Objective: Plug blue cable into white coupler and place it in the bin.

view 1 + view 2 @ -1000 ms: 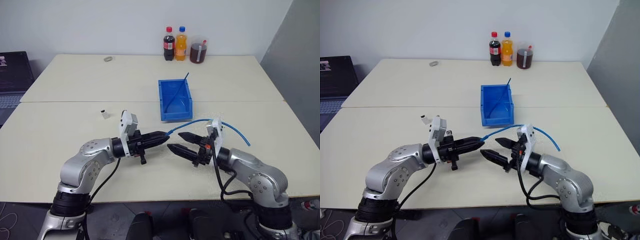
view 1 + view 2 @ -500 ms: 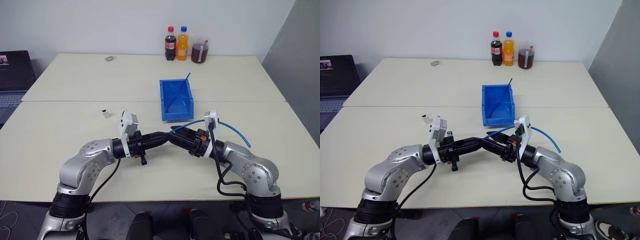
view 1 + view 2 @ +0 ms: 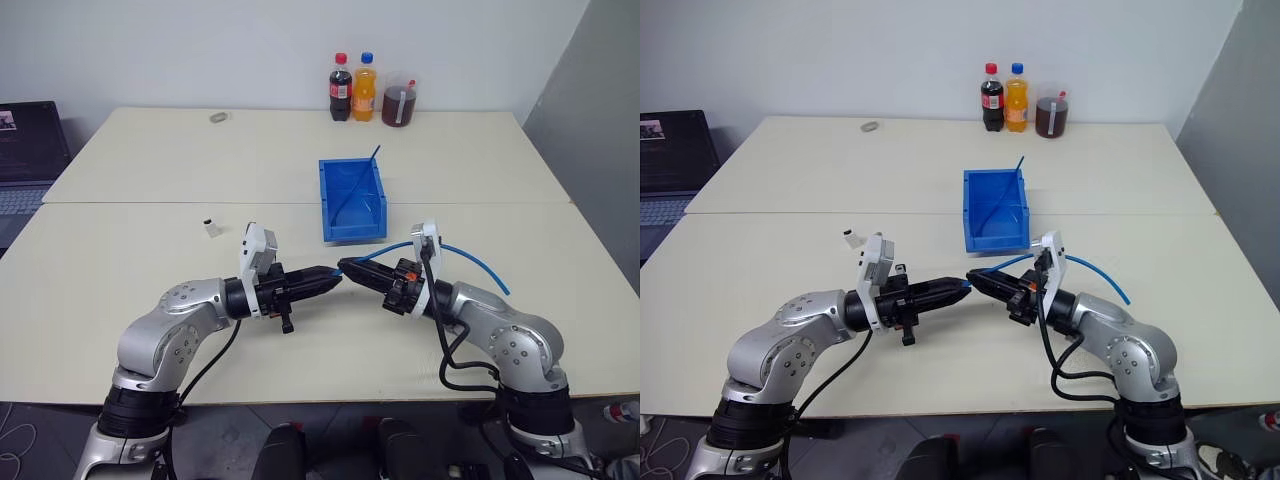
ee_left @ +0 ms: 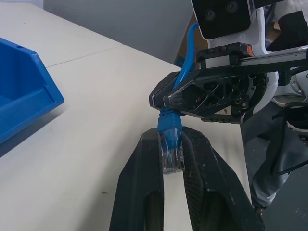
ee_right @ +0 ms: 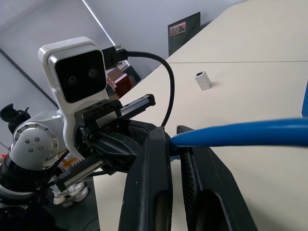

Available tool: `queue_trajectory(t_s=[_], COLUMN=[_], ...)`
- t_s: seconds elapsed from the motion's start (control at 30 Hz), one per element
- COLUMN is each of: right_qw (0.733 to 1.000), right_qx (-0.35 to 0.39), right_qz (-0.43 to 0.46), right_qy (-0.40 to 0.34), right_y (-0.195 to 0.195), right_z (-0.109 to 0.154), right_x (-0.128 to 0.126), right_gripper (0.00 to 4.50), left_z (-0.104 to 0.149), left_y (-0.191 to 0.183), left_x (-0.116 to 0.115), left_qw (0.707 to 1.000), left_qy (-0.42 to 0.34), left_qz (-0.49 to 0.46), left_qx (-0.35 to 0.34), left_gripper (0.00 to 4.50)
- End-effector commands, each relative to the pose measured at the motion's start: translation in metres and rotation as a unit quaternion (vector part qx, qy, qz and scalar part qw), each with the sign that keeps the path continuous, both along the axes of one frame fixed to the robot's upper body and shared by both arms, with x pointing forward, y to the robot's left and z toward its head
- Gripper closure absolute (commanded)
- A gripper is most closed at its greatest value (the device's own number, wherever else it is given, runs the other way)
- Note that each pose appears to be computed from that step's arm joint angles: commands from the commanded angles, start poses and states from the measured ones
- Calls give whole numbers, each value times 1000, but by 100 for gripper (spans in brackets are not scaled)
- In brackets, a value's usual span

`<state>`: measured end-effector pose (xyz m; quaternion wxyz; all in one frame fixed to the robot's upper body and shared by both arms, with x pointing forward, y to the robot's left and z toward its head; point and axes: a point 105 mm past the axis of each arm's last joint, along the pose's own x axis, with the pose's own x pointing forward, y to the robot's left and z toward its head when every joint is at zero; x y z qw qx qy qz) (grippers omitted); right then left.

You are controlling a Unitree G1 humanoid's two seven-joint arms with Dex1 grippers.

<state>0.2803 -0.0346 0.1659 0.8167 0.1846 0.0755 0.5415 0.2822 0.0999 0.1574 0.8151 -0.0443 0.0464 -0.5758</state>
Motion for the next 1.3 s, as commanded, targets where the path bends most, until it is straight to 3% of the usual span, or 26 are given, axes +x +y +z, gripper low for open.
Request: queue_trajectory(t_s=[0.03,0.1,0.13,0.4,0.53,0.7,0.9,1.2,1.3], right_qw=[999,999,999,999,999,999,999,998,998], right_qx=[9,9,9,2,-3,-7,-10,-11,-11], right_qz=[41,39,37,16,4,-4,-4,-5,-7], right_qy=[-17,-19,-20,-31,-37,-40,-44,-54,-55], right_y=[11,10,10,4,0,-3,-4,-3,-3], right_z=[8,8,8,8,7,5,6,9,10], right_x=[-13,-12,-11,-4,-1,2,6,11,11], right_gripper=[450,450,450,450,450,450,450,450,450], left_z=[8,3,1,-11,-30,-53,-47,-38,-36], left_y=[3,4,5,23,45,84,129,154,158], left_x=[1,0,-1,-7,-19,-6,51,97,108], left_qw=[999,999,999,998,994,970,868,773,757], left_qy=[-37,-33,-30,-22,-2,-17,-60,0,20], left_qz=[5,1,0,21,49,199,469,622,642], left_qx=[5,21,27,57,100,140,151,128,121], left_gripper=[425,425,355,182,99,2,2,2,2])
